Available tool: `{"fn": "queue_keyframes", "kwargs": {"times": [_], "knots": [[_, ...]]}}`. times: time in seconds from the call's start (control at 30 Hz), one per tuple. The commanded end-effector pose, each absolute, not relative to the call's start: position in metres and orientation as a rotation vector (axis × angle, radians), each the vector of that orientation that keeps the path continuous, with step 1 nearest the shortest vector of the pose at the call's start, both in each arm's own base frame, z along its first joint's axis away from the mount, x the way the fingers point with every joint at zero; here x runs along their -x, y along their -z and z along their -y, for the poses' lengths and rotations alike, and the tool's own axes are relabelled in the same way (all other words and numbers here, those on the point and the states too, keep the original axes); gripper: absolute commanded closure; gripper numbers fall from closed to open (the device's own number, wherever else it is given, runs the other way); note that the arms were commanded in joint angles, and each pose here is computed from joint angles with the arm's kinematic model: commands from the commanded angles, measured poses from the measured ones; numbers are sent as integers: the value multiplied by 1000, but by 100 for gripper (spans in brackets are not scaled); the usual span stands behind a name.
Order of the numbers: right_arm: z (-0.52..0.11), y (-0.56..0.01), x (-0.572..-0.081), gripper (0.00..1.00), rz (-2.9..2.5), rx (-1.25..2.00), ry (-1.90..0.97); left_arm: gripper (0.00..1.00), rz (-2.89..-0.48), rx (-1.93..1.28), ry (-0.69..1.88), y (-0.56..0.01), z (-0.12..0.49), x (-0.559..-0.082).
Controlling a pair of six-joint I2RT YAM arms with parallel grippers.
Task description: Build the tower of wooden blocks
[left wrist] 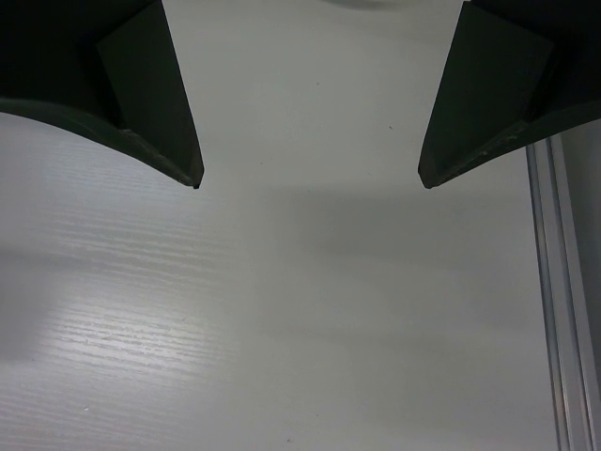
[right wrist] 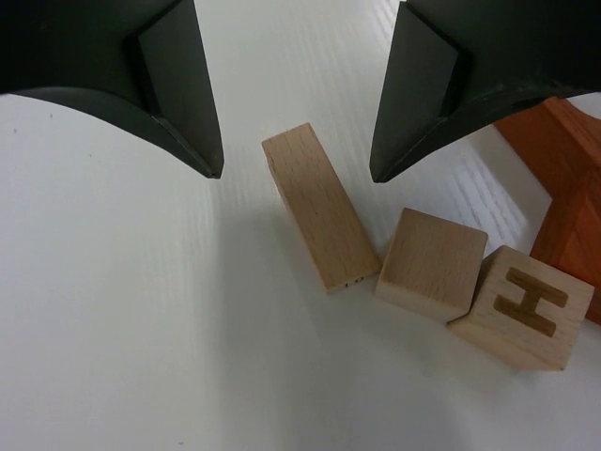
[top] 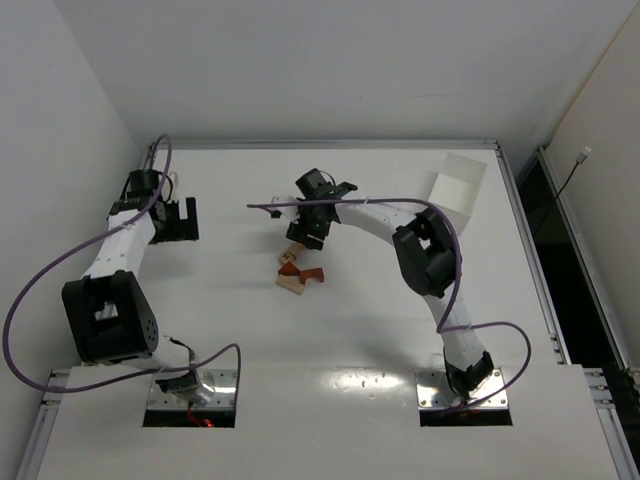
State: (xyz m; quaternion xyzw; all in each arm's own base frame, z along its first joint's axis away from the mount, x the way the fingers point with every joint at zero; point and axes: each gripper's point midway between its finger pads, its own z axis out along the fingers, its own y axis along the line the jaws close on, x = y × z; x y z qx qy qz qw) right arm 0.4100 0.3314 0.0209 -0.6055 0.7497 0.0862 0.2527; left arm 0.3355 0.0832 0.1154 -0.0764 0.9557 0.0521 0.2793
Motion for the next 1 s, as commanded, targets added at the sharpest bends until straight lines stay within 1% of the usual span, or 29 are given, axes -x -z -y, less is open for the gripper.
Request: {"fn": "queue_keyframes", "kwargs": {"times": [0.0, 0.17, 0.23, 0.27, 0.3, 0.33, 0.37, 0.43, 0.5, 0.57, 0.6, 0.63, 0.67, 0.7, 0.73, 0.8, 0.83, 0.97], "knots": [[-345, -24, -415, 39, -1894, 1765, -278, 1, -2501, 226, -155, -134, -92, -348], [-341, -4, -410, 40, -1894, 1839, -285, 1, -2491, 237, -160, -137, -96, -349], [-341, 5, -413, 45, -1912, 1848, -274, 1, -2491, 237, -160, -137, -96, -349], [-339, 8, -414, 55, -1926, 1853, -263, 1, -2480, 247, -165, -141, -99, -351], [-342, 6, -417, 63, -1923, 1852, -262, 1, -2481, 236, -169, -141, -100, -351], [-339, 17, -413, 75, -1954, 1873, -269, 1, -2481, 236, -169, -141, -100, -351], [-339, 15, -416, 100, -1983, 1845, -261, 1, -2490, 237, -168, -138, -100, -351], [-331, 18, -415, 100, -2051, 1820, -256, 1, -2491, 237, -168, -138, -100, -351], [-320, 20, -413, 100, -2169, 1723, -260, 1, -2503, 226, -170, -134, -100, -351], [-315, 9, -418, 100, -2234, 1612, -245, 1, -2501, 226, -170, -132, -101, -354], [-304, 13, -412, 100, -2338, 1515, -241, 1, -2501, 226, -170, -132, -101, -354], [-302, 4, -413, 100, -2367, 1450, -226, 1, -2492, 221, -160, -136, -100, -356], [-289, 2, -416, 100, -2426, 1369, -171, 1, -2490, 233, -156, -133, -100, -358], [-279, 1, -416, 100, -2512, 1235, -163, 1, -2490, 233, -156, -133, -100, -358], [-269, -10, -420, 100, -2531, 1143, -80, 1, -2497, 251, -149, -130, -100, -359], [-252, -13, -414, 100, -2582, 1012, 16, 1, -2486, 263, -146, -131, -100, -361], [-245, -17, -413, 100, -2617, 876, 62, 1, -2494, 284, -153, -128, -101, -361], [-230, -26, -398, 100, -2673, 642, 105, 1, -2485, 324, -153, -126, -102, -363]]}}
